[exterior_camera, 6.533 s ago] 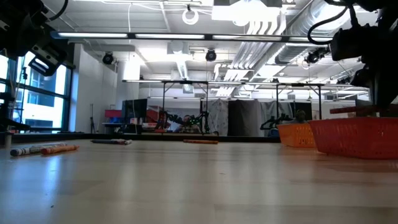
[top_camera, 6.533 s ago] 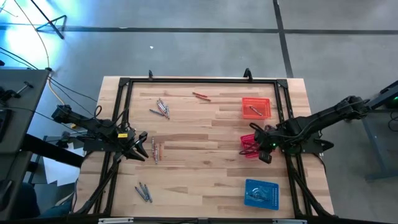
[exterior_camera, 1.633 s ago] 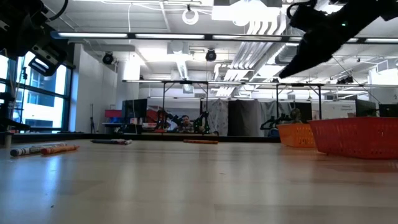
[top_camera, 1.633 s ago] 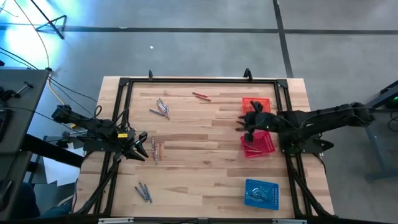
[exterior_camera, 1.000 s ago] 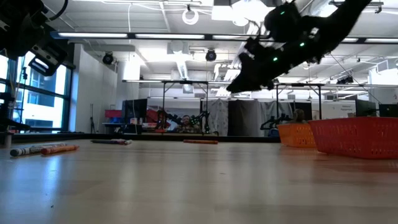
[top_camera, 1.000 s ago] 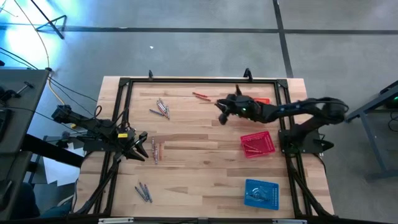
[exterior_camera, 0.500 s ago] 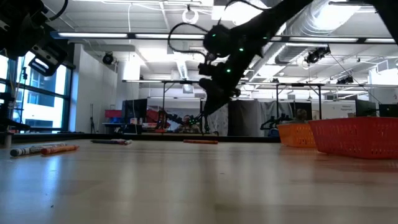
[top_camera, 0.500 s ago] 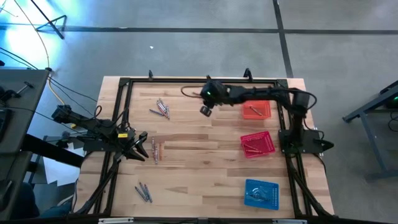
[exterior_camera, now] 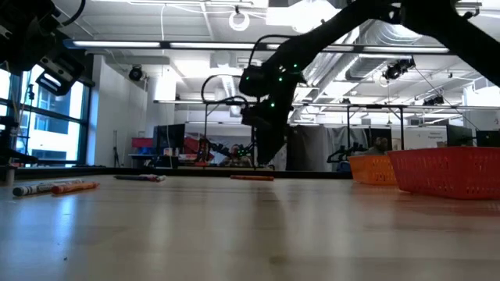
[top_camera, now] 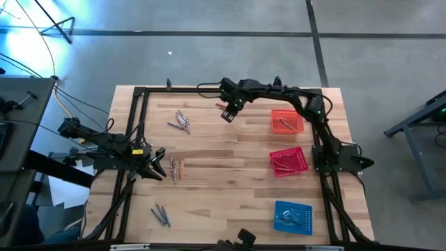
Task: Sort crayons
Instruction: Put the orange crayon into the red bin
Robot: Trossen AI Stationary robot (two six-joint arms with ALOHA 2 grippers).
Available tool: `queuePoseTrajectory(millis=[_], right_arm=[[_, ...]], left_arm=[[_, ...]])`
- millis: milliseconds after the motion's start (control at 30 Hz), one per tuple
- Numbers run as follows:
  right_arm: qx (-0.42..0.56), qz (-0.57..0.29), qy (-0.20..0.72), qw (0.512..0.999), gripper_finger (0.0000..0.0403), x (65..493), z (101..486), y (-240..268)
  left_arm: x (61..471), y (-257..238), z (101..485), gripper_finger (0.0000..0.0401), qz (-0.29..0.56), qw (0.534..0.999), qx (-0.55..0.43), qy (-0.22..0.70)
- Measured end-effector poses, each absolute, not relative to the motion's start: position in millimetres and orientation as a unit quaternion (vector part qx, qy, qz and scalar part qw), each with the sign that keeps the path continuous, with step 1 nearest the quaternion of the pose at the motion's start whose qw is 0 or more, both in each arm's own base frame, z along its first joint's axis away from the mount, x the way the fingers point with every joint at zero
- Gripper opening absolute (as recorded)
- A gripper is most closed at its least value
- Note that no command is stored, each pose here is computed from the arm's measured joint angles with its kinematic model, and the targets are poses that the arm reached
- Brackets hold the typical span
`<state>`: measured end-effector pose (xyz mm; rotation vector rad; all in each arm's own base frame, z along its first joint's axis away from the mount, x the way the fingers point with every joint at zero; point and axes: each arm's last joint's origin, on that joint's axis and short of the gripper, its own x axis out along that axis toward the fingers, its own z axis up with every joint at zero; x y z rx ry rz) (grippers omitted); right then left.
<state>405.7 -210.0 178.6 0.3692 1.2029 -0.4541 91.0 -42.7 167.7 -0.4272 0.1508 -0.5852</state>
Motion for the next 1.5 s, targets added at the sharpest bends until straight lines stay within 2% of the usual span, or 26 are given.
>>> queuePoseTrajectory(millis=[633,933,1500], right_arm=[[0.070,-0.116,0.627,0.768,0.0085,400,173,-218],[-0.007,-0.064,0.620,0.782,0.0085,403,174,-222],[-0.006,-0.046,0.616,0.786,0.0085,407,151,-230]], left_arm=[[91,-43,168,0.0086,-0.286,0.932,-0.209,0.074],[91,-43,168,0.0086,-0.286,0.932,-0.209,0.074],[91,-43,168,0.0086,-0.286,0.932,-0.209,0.074]])
